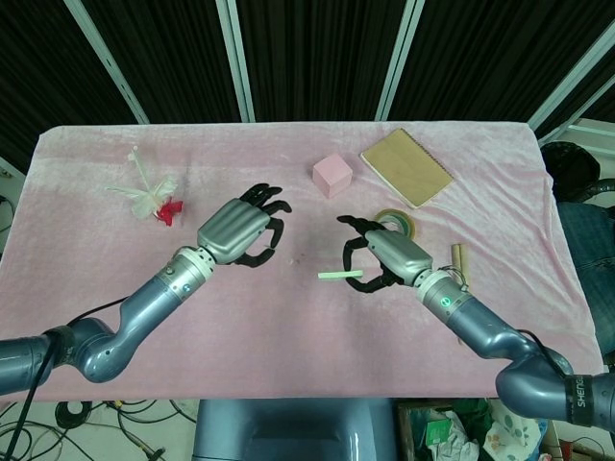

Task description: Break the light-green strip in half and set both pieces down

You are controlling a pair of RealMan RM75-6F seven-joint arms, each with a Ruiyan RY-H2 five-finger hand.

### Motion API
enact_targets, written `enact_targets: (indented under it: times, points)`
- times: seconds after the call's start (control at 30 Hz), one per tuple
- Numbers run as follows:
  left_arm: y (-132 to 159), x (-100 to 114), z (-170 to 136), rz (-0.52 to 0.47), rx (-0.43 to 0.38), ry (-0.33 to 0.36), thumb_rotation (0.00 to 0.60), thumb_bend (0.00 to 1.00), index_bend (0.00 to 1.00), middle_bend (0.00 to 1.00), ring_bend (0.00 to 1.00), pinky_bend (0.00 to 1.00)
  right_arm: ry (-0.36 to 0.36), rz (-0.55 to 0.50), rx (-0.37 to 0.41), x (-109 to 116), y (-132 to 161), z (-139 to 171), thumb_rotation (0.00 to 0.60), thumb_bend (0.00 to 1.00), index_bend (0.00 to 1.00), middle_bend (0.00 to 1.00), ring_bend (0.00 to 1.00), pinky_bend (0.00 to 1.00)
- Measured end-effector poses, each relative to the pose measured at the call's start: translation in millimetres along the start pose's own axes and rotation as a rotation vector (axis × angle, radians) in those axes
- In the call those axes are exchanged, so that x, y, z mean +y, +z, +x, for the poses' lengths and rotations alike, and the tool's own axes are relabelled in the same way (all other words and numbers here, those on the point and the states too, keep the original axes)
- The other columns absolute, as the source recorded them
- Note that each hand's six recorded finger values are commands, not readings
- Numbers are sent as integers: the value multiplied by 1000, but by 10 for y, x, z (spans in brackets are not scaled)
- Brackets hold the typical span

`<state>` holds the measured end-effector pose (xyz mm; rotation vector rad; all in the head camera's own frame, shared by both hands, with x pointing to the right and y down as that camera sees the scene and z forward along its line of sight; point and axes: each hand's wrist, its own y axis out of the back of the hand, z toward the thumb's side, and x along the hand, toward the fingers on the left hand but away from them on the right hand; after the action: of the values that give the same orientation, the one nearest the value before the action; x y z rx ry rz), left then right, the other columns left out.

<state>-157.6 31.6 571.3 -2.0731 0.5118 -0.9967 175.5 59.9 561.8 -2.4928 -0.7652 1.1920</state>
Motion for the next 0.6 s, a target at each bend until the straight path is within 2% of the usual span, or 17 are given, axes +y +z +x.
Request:
enact_targets:
  times: [0.2, 0.33, 0.4, 0.6]
  points:
    - [-223, -14, -123, -3, 43, -1, 600, 506, 654, 202, 0, 0, -14, 10, -41, 32, -186, 37, 600, 612, 781, 0, 0, 46]
    - [-363, -100, -231, -22, 63, -9, 600, 506, 653, 200, 0, 0, -32, 49, -65, 29, -318, 43, 600, 576, 781, 0, 0, 46]
    - [-430, -175, -280, -33, 72, -17, 600, 506, 653, 200, 0, 0, -40, 67, -76, -11, -386, 33, 600, 567, 780, 0, 0, 46]
    - [-578, -584, -352, -81, 71, -51, 600, 506, 653, 197, 0, 0, -40, 91, -118, -249, -601, -68, 600, 566, 781, 0, 0, 46]
